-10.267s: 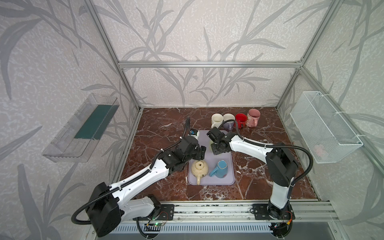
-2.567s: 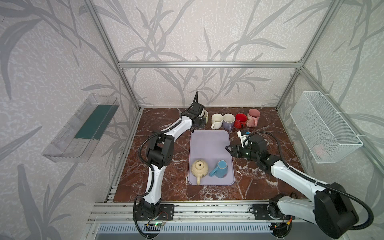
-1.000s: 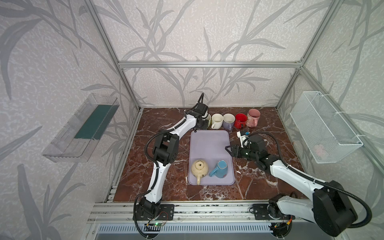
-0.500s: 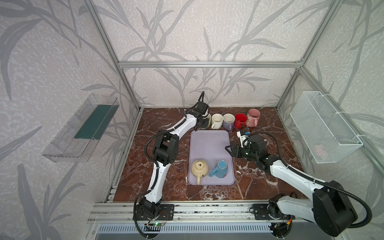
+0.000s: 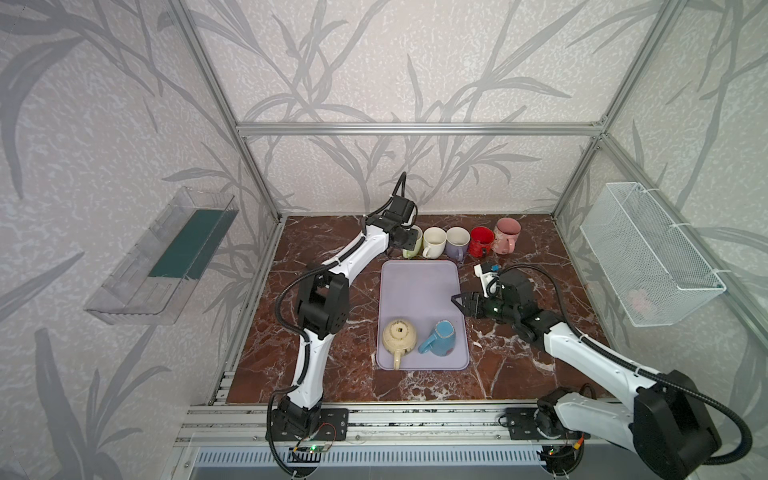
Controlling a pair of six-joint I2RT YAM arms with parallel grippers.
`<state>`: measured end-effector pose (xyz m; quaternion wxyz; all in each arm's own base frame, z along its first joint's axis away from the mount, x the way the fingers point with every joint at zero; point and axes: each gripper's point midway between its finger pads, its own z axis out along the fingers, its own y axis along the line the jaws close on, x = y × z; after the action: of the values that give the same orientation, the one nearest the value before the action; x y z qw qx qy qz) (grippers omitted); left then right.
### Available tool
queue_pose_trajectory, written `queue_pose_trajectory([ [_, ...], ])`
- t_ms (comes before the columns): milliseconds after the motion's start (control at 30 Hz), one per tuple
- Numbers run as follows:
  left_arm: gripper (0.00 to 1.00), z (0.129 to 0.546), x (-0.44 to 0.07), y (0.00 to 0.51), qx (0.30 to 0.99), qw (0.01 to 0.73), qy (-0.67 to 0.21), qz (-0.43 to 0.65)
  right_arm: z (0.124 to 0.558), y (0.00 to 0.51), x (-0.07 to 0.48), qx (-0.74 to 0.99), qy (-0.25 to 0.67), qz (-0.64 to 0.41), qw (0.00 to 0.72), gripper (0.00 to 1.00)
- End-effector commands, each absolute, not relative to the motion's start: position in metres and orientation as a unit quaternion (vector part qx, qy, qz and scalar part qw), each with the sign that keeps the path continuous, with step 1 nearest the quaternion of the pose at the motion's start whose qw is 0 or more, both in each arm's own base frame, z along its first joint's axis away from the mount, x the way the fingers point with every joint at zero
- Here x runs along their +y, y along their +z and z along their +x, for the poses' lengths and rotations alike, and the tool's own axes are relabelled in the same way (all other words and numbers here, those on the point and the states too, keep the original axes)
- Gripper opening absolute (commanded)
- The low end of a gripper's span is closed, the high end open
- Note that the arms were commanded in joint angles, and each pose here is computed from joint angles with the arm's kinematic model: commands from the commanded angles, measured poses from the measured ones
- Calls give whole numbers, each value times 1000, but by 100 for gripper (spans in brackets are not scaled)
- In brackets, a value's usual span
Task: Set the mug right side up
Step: 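Lower the upright green mug beside the white mug and open the left gripper, then lift the left gripper away while the right gripper moves over the blue dotted mug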
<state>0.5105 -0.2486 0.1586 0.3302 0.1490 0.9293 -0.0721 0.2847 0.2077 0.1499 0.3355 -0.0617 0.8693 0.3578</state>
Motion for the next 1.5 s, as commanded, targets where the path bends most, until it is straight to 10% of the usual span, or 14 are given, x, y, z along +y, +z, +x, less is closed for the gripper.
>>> queue_pose_trajectory([
  [0, 57, 499, -243, 199, 918, 364, -79, 138, 280, 175, 210, 863, 348, -88, 355, 61],
  [600, 99, 371, -187, 258, 907, 392, -134, 78, 198, 141, 199, 907, 246, -162, 300, 64],
  [1467, 99, 294, -156, 234, 912, 373, -142, 91, 181, 94, 217, 926, 218, -153, 269, 65],
])
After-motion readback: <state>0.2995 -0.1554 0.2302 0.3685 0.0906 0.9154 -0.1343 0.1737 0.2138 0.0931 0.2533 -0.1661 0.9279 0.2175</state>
